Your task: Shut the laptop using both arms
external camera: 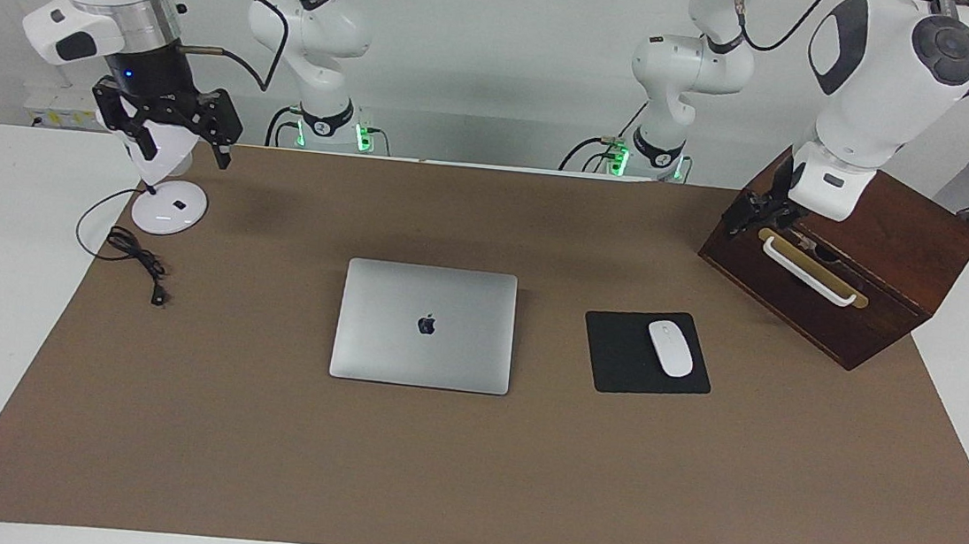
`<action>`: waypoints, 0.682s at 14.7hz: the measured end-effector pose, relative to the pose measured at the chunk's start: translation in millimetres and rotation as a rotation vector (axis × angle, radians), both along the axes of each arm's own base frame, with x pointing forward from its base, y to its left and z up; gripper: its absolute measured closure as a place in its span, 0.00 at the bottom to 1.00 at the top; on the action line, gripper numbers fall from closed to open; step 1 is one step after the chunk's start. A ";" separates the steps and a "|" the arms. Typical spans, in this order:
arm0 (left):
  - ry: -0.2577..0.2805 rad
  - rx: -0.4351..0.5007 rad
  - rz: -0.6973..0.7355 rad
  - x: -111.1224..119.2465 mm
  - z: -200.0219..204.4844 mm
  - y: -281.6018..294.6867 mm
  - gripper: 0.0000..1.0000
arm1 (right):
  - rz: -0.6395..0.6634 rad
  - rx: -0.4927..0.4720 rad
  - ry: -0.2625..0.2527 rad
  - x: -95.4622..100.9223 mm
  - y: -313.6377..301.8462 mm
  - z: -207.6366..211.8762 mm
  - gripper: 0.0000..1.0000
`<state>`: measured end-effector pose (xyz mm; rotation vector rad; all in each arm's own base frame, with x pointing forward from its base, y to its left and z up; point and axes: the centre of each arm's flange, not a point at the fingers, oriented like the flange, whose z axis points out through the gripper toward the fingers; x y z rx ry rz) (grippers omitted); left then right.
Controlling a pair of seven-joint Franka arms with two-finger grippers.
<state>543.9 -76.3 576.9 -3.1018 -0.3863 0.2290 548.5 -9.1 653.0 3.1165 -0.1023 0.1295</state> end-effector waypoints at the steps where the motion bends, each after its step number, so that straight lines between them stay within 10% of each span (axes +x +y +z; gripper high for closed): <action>1: 0.001 0.000 0.004 0.4 -0.3 2.3 0.00 | -0.003 0.000 0.000 0.0 -1.4 0.0 0.00; 10: -0.023 -0.019 -0.064 5.0 13.3 34.3 0.00 | 0.001 0.001 0.032 -2.7 1.0 -4.1 0.00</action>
